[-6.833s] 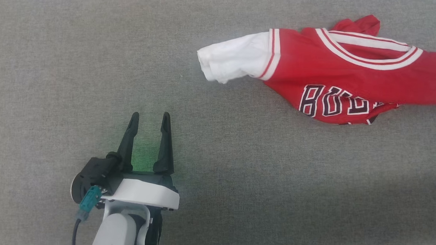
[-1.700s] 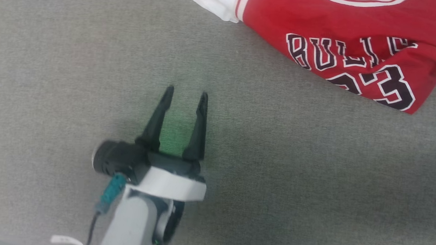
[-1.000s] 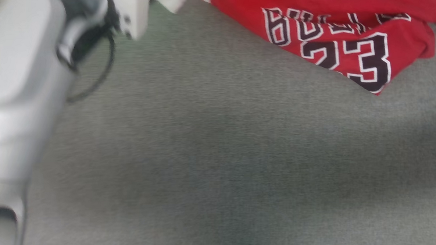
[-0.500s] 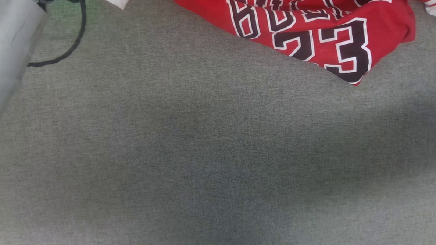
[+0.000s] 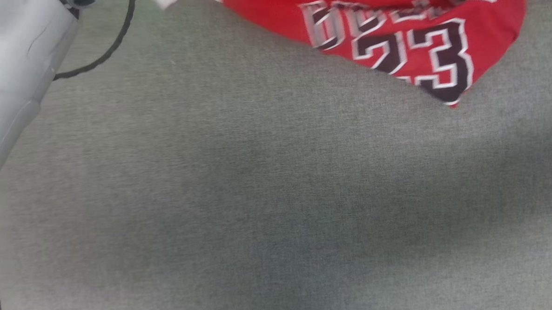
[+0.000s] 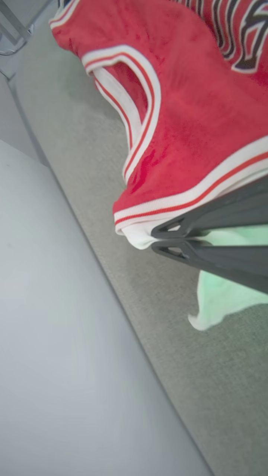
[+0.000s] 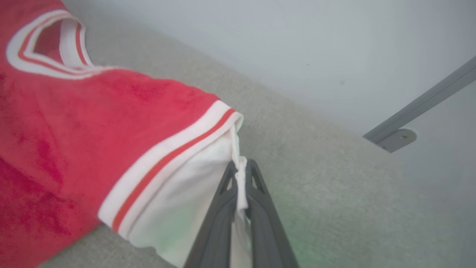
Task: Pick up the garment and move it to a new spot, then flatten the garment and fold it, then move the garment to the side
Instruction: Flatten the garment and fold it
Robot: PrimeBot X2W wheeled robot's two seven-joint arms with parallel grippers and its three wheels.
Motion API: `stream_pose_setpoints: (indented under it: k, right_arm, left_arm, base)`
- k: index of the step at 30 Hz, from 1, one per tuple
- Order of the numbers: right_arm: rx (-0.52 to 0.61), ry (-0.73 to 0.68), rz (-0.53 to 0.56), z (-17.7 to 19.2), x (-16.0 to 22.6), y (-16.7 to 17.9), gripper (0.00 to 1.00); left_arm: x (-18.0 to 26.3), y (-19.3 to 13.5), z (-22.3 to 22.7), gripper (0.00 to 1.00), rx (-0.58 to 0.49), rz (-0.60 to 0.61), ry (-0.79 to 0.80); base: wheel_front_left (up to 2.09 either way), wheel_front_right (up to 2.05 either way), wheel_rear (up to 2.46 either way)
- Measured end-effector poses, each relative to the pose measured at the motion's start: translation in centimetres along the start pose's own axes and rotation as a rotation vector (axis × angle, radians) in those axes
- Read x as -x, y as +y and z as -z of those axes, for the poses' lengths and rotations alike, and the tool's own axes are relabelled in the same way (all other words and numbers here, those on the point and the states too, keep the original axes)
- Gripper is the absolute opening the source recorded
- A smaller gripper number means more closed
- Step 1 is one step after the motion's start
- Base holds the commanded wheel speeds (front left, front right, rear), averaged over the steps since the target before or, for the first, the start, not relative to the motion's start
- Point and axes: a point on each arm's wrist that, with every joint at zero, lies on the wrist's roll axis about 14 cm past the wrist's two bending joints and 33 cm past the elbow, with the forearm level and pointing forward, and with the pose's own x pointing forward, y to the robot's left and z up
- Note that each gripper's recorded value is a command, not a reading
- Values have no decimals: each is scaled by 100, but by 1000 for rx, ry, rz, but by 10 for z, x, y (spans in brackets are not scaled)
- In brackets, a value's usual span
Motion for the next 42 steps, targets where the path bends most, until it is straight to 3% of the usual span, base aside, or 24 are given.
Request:
stream_pose_setpoints:
  k: [6,9,13,18,22,26,28,35,42]
  right_arm:
    - [-45,-164,121,-52,13,-36,0]
    - [-68,-235,163,-81,13,-48,0]
    - [-120,-412,236,-150,17,-69,0]
    - [-149,-653,361,-241,52,-104,0]
    - [-147,-713,391,-270,64,-106,0]
    - [-127,-654,373,-260,57,-98,0]
    - [-114,-588,357,-238,48,-93,0]
    - [-136,-333,243,-126,31,-58,0]
    - [-218,-137,144,-33,62,-18,0]
  left_arm:
    - [31,-1,-56,0,35,-17,-242]
    - [50,18,-82,0,64,-83,-361]
    - [84,45,-148,0,104,-198,-616]
    - [134,34,-239,0,119,-220,-937]
    - [161,24,-272,0,110,-214,-1036]
    - [161,24,-266,0,111,-207,-1024]
    - [148,29,-243,0,135,-211,-975]
    - [112,15,-130,0,230,-90,-740]
    - [125,-25,6,0,329,24,-487]
  base:
    - [0,0,0]
    - [0,0,0]
    - [0,0,0]
    - [0,0,0]
    - [0,0,0]
    - [0,0,0]
    - [0,0,0]
    - [0,0,0]
    - [0,0,0]
